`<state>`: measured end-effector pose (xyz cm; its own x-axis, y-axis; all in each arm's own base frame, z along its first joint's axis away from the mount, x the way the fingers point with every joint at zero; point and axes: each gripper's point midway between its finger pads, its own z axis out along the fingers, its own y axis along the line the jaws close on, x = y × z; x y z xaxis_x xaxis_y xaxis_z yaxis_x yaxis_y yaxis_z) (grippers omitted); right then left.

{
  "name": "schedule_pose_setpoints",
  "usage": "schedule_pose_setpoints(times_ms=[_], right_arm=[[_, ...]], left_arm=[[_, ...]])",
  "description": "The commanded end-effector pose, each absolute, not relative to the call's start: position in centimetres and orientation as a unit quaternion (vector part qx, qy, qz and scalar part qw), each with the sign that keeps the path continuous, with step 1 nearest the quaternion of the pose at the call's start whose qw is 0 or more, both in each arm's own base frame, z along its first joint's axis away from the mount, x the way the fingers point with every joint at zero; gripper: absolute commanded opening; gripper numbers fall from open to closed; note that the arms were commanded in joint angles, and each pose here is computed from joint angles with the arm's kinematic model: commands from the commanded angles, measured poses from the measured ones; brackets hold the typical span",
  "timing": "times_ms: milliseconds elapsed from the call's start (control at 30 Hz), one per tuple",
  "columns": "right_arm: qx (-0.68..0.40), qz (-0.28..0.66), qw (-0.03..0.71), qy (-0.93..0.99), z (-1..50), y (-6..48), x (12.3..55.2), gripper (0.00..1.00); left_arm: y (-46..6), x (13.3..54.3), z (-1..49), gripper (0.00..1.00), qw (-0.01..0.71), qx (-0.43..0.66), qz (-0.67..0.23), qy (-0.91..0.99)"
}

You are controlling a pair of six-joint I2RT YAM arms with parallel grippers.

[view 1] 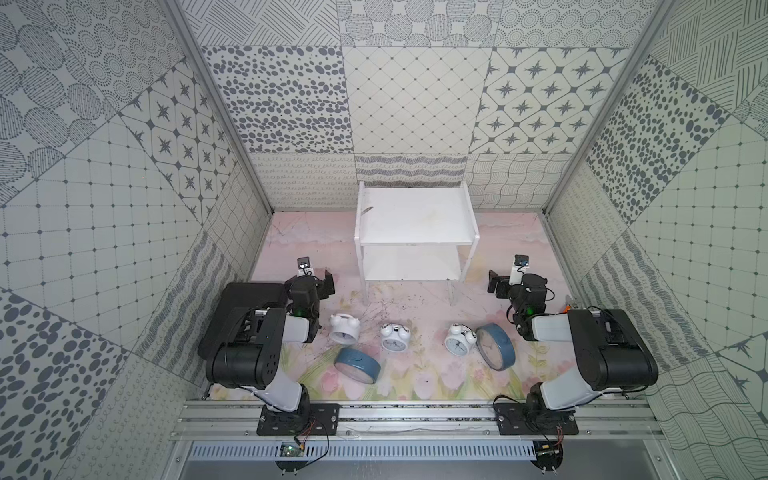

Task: Place the alarm clocks on the shelf by style
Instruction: Pick up the alarm from the center of the board.

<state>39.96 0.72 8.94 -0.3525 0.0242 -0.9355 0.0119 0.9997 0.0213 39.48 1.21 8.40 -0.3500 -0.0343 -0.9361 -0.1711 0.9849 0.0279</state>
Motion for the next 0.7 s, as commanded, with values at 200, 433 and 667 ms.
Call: schedule_pose_setpoints(times_ms=[200,433,667], right_arm=[[0.006,0.005,0.590,0.807,10.5,0.9,40.7,0.99],[0.010,0.004,0.594,0.804,10.8,0.8,40.7,0.99],[0.211,-0.025,0.556,0.803,22.7,-3.8,37.7,0.99]], left_arm=[[0.9,39.6,8.3,0.99,0.565,-0.058,0.054,0.821],[0.9,39.7,8.3,1.00,0.565,-0.058,0.051,0.821],[4.3,38.1,12.4,0.99,0.566,-0.145,0.137,0.800]])
